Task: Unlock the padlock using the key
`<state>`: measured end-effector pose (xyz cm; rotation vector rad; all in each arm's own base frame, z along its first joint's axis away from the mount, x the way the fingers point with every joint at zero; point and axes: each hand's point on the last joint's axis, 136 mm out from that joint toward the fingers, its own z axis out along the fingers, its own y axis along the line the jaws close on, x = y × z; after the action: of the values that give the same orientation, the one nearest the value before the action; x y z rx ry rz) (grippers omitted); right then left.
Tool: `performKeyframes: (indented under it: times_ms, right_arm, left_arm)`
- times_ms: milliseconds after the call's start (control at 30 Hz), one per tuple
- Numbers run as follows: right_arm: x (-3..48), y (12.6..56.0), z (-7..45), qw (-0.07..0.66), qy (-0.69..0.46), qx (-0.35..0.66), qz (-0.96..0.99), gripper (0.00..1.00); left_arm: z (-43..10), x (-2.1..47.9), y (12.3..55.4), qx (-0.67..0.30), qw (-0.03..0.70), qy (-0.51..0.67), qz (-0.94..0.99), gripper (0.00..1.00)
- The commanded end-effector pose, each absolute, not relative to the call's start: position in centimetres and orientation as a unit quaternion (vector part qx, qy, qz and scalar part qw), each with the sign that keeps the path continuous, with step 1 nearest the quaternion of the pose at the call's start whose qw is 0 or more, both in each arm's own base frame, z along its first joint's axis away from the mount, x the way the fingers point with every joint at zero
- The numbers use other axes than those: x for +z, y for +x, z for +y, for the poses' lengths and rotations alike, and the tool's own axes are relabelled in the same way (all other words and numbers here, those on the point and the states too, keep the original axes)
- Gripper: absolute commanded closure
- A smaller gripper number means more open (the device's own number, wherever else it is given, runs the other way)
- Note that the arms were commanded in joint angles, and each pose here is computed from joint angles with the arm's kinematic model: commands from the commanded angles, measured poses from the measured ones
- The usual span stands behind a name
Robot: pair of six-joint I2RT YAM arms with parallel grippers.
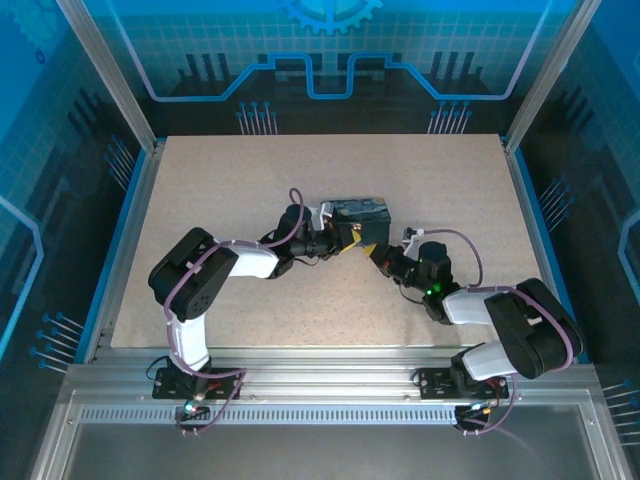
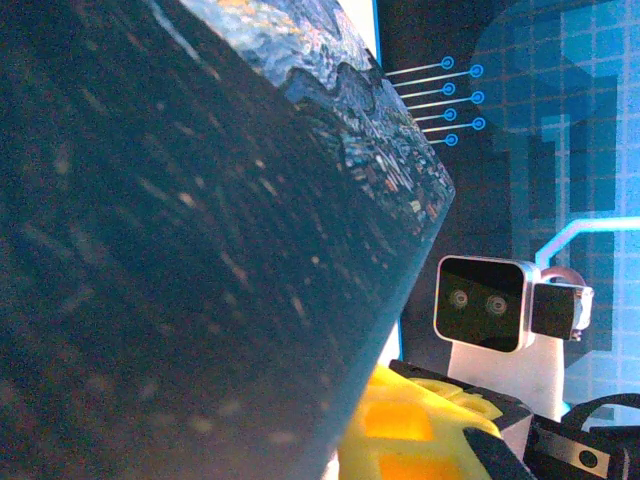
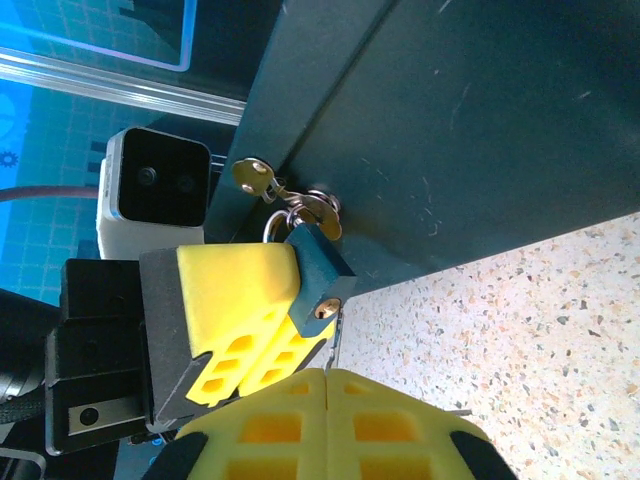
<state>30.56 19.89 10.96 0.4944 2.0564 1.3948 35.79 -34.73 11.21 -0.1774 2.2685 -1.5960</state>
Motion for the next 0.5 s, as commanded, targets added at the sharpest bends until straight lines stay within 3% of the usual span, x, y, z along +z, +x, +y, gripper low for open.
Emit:
performKeyframes:
  times_ms: [0,467]
  right_arm:
    - [12.36,30.34,20.01,0.319,0.177,0.537,0.760,1.00]
    - [12.04,30.77,20.17,0.318,0.177,0.536,0.762,1.00]
  left_arm:
    - [-34.93,11.75,35.71,-0.581,0.181,-0.051,0.792,0.99]
    - [-35.15,12.11,35.70,-0.595,0.178,-0.053,0.782,0.99]
